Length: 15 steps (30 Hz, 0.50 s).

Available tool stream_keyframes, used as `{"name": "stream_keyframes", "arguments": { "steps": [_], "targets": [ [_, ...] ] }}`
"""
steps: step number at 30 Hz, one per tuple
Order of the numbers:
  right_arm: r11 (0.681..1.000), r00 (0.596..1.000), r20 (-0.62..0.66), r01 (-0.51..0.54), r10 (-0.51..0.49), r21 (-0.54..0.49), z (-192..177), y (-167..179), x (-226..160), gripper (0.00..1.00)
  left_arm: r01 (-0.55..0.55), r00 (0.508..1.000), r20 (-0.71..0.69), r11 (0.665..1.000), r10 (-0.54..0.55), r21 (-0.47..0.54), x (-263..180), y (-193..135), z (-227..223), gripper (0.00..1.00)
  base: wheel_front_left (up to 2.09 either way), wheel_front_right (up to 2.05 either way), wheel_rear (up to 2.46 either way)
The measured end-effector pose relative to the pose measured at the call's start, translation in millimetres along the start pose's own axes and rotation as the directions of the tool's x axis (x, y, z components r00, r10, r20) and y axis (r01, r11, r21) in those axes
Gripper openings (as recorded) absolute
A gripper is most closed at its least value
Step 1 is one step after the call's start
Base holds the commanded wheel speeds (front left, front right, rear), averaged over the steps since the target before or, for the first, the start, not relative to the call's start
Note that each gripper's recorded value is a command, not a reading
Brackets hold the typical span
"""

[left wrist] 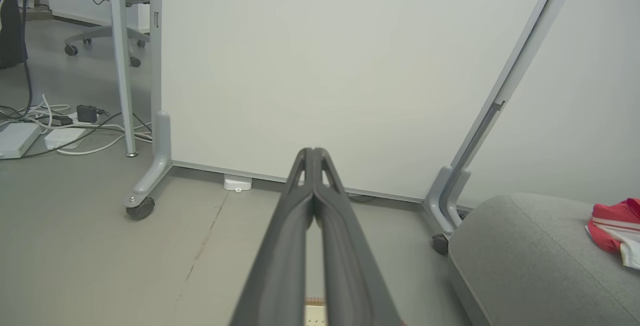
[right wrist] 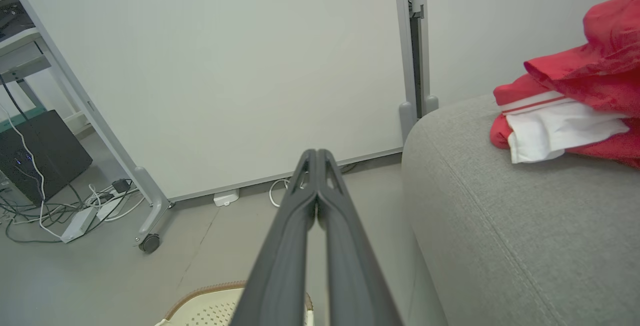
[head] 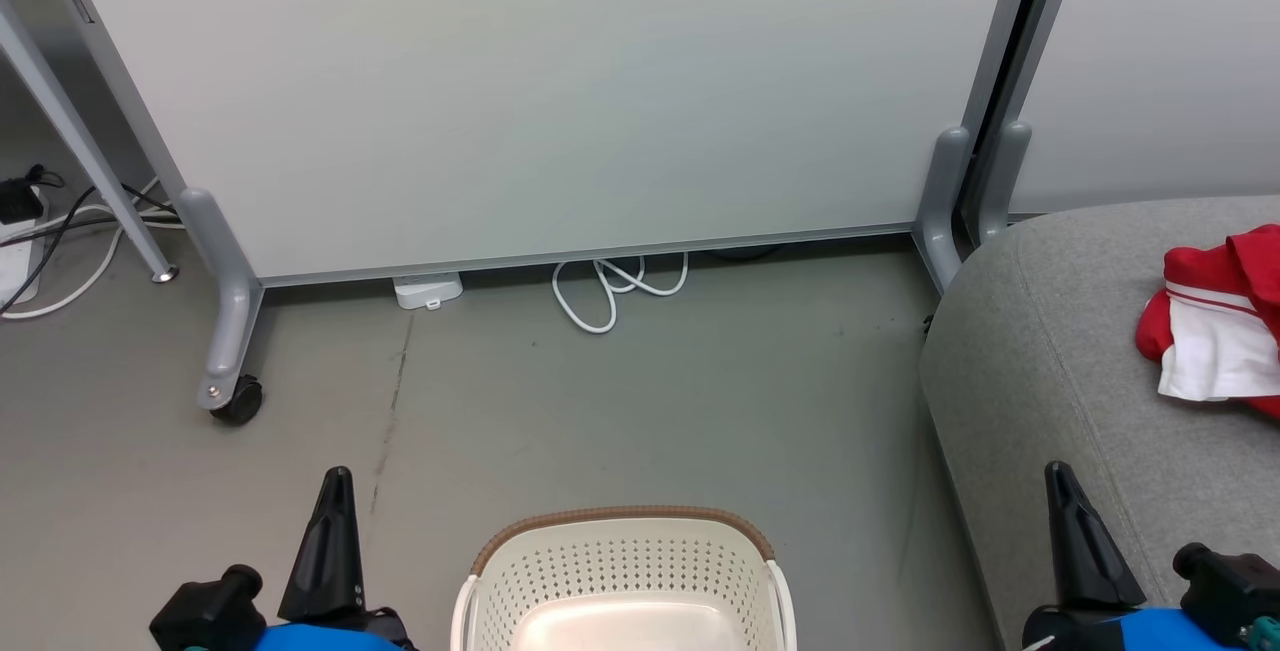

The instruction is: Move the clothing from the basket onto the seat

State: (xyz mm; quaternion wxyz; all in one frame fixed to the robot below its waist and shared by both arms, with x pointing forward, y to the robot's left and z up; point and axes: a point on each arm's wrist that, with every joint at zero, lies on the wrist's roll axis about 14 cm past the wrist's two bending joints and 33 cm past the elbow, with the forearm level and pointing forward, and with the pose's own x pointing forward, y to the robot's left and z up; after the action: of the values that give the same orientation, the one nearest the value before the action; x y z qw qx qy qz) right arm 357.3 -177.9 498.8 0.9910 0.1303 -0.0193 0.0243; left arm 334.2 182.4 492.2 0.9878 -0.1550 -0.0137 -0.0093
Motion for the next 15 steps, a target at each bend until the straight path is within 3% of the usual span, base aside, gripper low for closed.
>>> {"name": "stream_keyframes", "arguments": {
  "steps": [15],
  "targets": [
    [0.965, 0.998, -0.024, 0.057, -0.052, 0.255, -1.7, -9.0, 4.2, 0.00, -0.059, 0.998, -0.022, 0.968, 0.055, -0.245, 8.6, 11.1, 0.5, 0.00, 0.00, 0.00, 0.00]
  ]
}}
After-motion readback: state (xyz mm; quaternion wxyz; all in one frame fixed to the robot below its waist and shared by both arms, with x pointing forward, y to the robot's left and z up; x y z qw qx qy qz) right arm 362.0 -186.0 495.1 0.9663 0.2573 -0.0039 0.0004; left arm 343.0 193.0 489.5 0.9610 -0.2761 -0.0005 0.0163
